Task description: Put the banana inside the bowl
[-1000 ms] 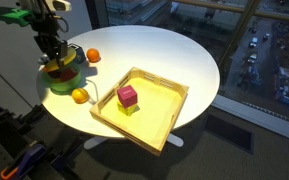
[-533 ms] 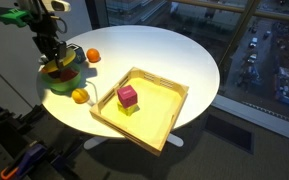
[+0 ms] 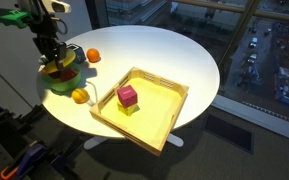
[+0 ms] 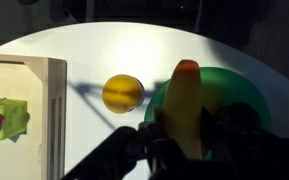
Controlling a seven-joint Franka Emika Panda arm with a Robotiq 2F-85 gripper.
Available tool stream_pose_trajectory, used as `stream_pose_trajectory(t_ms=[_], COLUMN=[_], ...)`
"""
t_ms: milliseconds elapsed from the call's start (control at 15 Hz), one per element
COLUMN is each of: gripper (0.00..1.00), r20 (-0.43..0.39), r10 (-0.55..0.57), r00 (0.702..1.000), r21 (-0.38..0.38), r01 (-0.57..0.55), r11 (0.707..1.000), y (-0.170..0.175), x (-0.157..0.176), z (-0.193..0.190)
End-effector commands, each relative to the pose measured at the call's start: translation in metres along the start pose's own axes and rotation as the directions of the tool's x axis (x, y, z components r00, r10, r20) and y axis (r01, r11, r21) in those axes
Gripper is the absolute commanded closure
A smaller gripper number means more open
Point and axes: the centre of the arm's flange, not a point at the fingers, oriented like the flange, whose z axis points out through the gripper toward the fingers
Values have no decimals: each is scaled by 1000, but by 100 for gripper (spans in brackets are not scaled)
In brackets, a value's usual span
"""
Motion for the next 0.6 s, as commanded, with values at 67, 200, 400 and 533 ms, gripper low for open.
stream_pose_trajectory(t_ms=[67,200,400,533], gripper=[62,62,87,87], r20=[0,0,-3,-2], r10=[0,0,0,0], r00=[1000,1000,1000,1000], r21=[0,0,2,7], r01=[0,0,0,0], r11=[1000,1000,1000,1000], y=[0,0,0,1], x=[0,0,4,10], z=[0,0,0,2])
